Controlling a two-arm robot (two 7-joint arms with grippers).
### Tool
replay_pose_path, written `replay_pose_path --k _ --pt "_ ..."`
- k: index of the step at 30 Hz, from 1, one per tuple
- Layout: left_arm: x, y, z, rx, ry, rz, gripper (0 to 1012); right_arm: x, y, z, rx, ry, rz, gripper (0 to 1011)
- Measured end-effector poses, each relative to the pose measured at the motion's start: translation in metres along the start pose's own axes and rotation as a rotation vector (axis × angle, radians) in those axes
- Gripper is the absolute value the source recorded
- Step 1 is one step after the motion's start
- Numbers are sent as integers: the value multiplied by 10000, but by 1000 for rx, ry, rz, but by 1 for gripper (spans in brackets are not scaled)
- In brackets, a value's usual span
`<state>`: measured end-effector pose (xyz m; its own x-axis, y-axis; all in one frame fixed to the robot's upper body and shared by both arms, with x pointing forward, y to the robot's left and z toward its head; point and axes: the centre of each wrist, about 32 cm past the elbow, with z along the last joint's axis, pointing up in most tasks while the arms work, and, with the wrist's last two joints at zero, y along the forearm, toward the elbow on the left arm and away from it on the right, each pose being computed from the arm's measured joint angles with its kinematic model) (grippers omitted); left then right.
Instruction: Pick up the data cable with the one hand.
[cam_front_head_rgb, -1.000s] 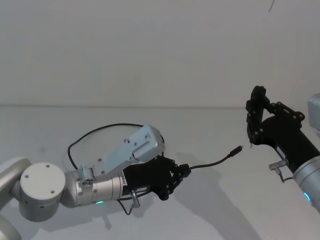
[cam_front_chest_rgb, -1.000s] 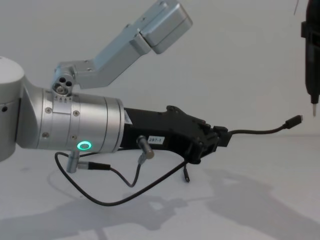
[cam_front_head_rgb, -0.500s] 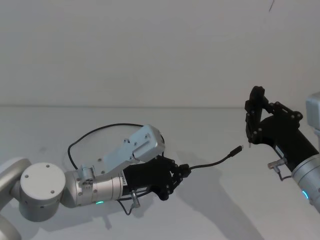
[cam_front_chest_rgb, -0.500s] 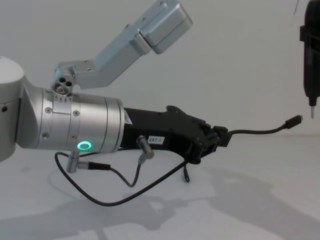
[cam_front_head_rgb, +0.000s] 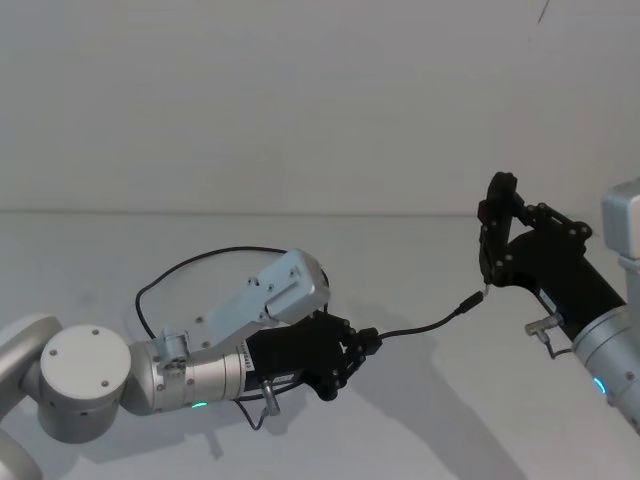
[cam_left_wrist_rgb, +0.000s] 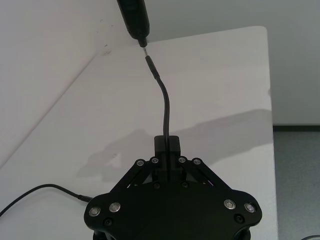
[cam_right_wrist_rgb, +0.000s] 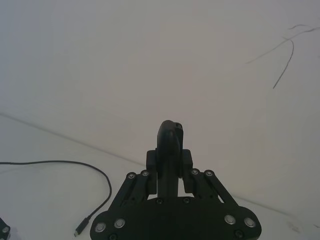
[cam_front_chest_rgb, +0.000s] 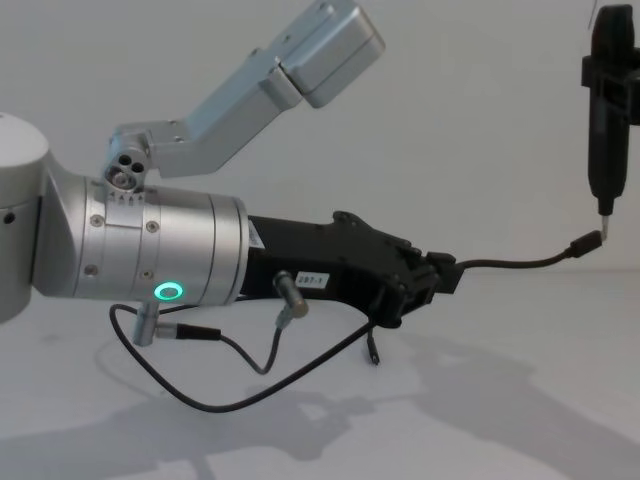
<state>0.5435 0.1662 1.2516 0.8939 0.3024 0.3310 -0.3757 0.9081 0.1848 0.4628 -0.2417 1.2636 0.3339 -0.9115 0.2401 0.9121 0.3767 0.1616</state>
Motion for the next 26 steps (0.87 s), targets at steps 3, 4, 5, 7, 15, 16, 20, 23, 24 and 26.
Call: replay_pose_path --k 3,4,5,7,15,16,20,23,24,26 --pt "0 0 0 0 0 0 34 0 5 2 2 0 2 279" --pt "0 0 0 0 0 0 34 0 6 2 2 -1 3 279" --pt "0 0 0 0 0 0 34 1 6 3 2 -1 4 279" --pt "0 0 0 0 0 0 34 3 6 3 2 -3 5 279" --pt "0 0 0 0 0 0 34 6 5 9 1 -7 7 279" --pt "0 0 0 0 0 0 34 6 5 9 1 -8 7 279" --pt "0 0 0 0 0 0 34 7 5 13 2 -10 8 279" --pt "0 0 0 0 0 0 34 7 5 14 2 -10 8 279" --pt "0 0 0 0 0 0 34 8 4 14 1 -11 8 279" --pt "0 0 0 0 0 0 34 8 4 14 1 -11 8 279"
